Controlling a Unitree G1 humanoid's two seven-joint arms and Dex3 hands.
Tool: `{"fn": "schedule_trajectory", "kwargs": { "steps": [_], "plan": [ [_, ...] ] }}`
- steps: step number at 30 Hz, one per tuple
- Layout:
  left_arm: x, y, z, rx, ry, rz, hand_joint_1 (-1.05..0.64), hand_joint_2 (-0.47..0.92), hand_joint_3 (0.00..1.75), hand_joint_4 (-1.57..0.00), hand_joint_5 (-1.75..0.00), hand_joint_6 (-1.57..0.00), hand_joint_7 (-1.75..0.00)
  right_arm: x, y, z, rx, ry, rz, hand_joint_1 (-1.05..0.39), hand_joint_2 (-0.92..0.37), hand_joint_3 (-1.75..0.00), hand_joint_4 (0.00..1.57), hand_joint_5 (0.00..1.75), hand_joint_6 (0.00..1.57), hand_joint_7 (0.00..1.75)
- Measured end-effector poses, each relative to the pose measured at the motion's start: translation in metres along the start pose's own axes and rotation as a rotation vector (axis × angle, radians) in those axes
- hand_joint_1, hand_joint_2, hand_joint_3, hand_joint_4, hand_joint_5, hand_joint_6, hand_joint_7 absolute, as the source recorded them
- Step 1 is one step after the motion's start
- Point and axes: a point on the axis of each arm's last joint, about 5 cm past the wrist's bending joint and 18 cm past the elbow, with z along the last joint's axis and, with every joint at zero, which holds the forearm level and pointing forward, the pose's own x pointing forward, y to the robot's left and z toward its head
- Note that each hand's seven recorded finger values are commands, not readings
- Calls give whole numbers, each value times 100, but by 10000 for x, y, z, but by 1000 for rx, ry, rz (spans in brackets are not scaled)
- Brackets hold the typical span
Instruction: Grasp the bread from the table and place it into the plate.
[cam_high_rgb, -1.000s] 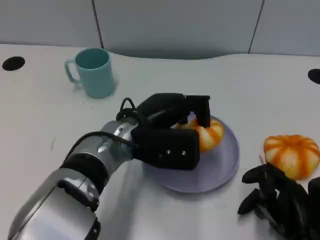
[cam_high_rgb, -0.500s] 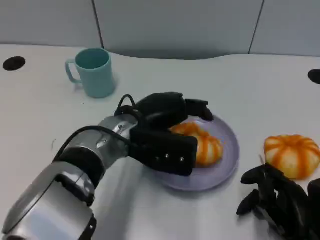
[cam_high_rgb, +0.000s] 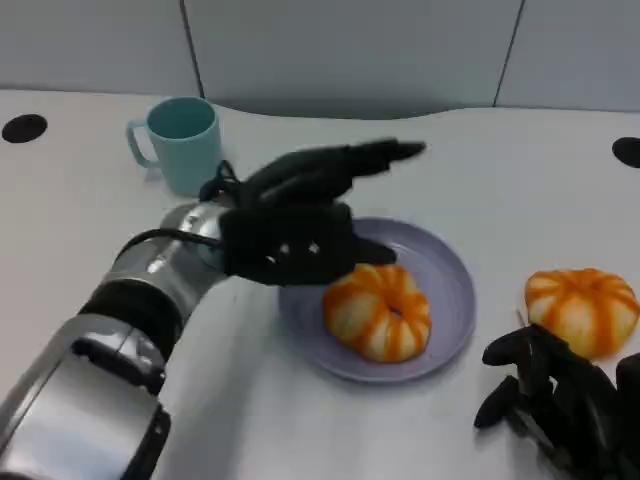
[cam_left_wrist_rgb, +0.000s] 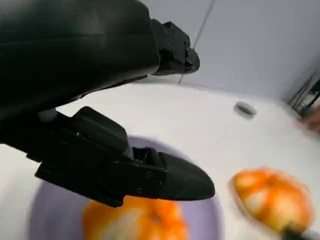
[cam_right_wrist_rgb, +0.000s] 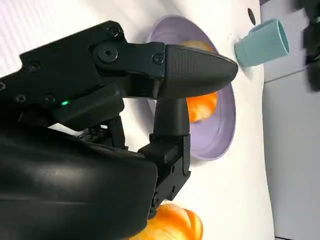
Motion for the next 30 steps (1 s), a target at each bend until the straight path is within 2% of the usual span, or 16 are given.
{"fn": "schedule_trajectory", "kwargs": {
  "steps": [2, 8, 11, 13, 15, 17, 18, 21, 23, 25, 29, 30],
  "plan": [
    [-115, 13, -91, -160, -12, 66, -88, 92, 52, -20, -14, -19, -9, -1, -3, 1, -4, 0, -2, -34, -92, -61, 56, 175, 40, 167],
    [-544, -70, -422, -591, -49, 141, -85, 92, 49, -28, -22, -26, -10, -7, -31, 10, -16, 2, -2, -35, -92, -64, 56, 175, 39, 171],
    [-736, -114, -534, -783, -100, 184, -76, 92, 47, -34, -35, -36, -11, -9, -42, 12, -19, 3, 4, -36, -92, -63, 56, 175, 38, 171],
    [-896, -193, -607, -935, -132, 230, -74, 92, 46, -47, -42, -46, -14, -12, -50, 13, -22, 6, 6, -35, -92, -63, 56, 175, 38, 172],
    [-1099, -331, -667, -1093, -161, 289, -73, 92, 45, -51, -45, -49, -14, -22, -65, 12, -26, 7, 11, -35, -92, -64, 57, 175, 38, 172],
    [-1262, -466, -702, -1192, -146, 322, -73, 92, 45, -51, -45, -50, -14, -30, -80, 15, -32, 8, 10, -35, -92, -64, 57, 175, 38, 172],
    [-1310, -505, -707, -1217, -138, 328, -71, 92, 50, -53, -56, -56, -12, -32, -86, 16, -34, 8, 10, -34, -92, -64, 56, 175, 38, 172],
    [-1512, -566, -689, -1290, -134, 372, -70, 92, 52, -53, -64, -61, -10, -37, -61, 40, -31, 19, 9, -34, -92, -64, 55, 175, 37, 172],
    [-1646, -637, -687, -1336, -98, 400, -65, 92, 44, -52, -100, -71, -10, -54, -67, 37, -25, 34, -4, -34, -92, -64, 55, 175, 37, 173],
    [-1760, -719, -694, -1388, -62, 433, -61, 92, 42, -49, -126, -78, -14, -61, -68, 40, -23, 34, -4, -35, -92, -64, 56, 175, 38, 173],
    [-1947, -864, -709, -1441, 6, 480, -59, 92, 43, -47, -136, -80, -16, -71, -68, 47, -36, 38, -2, -35, -92, -64, 55, 175, 38, 172],
    [-1967, -877, -710, -1447, 13, 486, -55, 92, 41, -47, -153, -75, -51, -73, -67, 47, -36, 38, -2, -35, -92, -63, 55, 175, 38, 172]
  ]
}}
